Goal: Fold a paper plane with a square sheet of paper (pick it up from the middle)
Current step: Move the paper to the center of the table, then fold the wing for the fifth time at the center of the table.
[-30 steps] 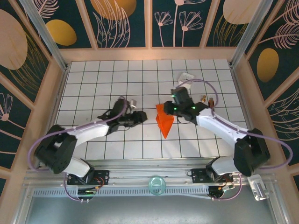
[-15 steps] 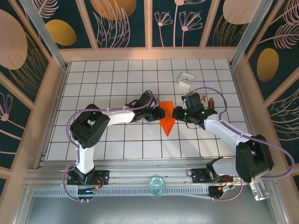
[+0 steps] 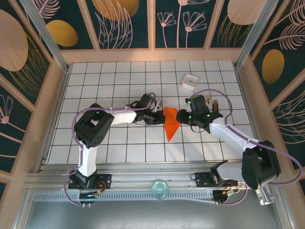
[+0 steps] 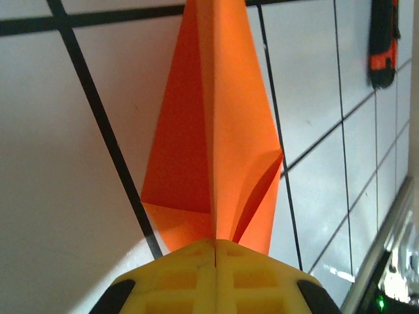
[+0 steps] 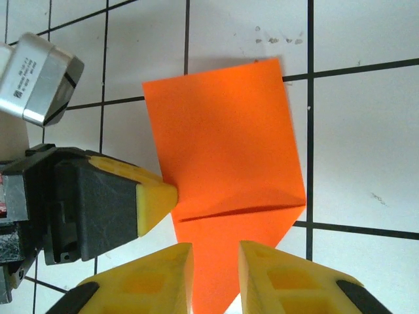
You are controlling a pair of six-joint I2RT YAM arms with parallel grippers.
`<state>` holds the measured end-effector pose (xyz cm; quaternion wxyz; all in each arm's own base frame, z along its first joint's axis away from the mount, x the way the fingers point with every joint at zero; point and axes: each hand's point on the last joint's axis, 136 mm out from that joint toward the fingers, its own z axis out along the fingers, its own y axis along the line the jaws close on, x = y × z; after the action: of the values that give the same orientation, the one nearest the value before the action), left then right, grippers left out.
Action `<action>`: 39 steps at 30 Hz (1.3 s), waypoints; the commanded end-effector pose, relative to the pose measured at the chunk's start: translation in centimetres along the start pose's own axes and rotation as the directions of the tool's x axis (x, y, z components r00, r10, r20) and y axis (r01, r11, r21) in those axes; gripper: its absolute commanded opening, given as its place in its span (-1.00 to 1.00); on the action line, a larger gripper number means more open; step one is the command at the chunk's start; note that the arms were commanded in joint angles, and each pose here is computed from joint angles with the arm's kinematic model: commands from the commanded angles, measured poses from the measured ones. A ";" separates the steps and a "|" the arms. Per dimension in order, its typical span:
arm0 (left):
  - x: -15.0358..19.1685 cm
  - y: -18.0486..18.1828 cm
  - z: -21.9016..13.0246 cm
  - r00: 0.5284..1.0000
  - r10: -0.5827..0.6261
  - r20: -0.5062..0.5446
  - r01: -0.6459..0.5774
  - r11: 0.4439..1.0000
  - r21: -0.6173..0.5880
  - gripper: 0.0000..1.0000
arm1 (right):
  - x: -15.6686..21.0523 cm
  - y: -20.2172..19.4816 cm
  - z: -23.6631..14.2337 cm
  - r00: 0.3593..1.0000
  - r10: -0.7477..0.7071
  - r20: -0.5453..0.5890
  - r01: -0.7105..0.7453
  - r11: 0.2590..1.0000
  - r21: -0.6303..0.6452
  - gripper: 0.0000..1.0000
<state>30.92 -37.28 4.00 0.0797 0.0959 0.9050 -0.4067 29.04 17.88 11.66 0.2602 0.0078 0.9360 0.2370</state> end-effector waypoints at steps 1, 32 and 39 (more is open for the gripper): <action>2.5 -1.5 -2.2 0.989 0.105 -0.107 -0.094 0.990 0.103 -1.00 | 0.7 0.2 -0.8 1.000 -0.025 0.002 0.025 0.999 -0.027 -0.51; 4.7 -1.7 -2.9 0.999 0.004 -0.040 -0.004 1.000 0.007 -0.97 | 3.7 -1.5 1.1 0.996 0.073 -0.048 -0.072 0.997 0.019 -0.35; 4.7 0.8 -2.0 0.998 -0.004 -0.062 0.000 0.998 -0.068 -1.00 | 4.3 -1.7 1.3 0.995 0.082 -0.060 -0.080 0.997 0.021 -0.33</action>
<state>25.70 -34.85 3.57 0.0475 0.1000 0.9192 -0.3779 26.48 17.80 8.50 0.2289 0.0339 0.9412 0.2460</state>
